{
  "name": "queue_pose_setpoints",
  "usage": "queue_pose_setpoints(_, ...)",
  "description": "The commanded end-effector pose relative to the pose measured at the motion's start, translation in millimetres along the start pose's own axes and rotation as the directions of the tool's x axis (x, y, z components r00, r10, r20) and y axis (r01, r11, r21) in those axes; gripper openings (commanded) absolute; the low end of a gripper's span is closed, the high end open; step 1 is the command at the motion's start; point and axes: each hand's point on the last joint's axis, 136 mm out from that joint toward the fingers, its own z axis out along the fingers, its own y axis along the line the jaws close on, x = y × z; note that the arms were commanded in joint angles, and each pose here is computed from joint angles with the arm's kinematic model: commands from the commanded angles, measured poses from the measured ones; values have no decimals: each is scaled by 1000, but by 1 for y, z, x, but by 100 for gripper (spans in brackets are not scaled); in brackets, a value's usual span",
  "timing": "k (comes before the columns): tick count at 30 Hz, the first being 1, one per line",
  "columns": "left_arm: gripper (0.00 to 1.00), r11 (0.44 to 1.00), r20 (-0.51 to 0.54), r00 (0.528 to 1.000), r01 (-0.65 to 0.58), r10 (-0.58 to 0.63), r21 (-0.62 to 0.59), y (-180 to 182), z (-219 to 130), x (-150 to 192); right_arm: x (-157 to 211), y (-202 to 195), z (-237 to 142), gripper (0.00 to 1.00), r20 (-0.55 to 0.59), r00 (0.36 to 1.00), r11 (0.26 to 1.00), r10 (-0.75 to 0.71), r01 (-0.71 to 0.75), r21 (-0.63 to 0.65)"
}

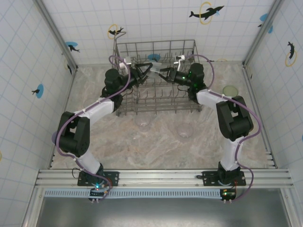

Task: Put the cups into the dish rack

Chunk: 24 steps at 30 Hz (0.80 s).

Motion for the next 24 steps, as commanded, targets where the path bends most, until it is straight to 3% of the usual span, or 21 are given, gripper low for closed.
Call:
queue_pose_setpoints(1,0,993,-41,995,-93,96,67,-25,0,11,7,9,8,28,-39,999,999,-30,30,16)
queue_pose_setpoints(6,0,987,-10,987,-157,158,25,-29,-4,5,11,10,-2,45,-37,996,989,-76,80,122)
queue_pose_setpoints(13,0,960,0,963,-270,271,-78,-27,-2,-7,19,-4,-21,60,-63,995,951,-72,87,297)
queue_pose_setpoints(17,0,912,2,927,-369,375,-177,-19,-3,-19,25,-12,-37,69,-105,990,906,-91,126,405)
queue_pose_setpoints(24,0,793,-38,862,-481,505,-375,8,-4,-43,36,-19,-66,77,-146,982,824,-118,179,538)
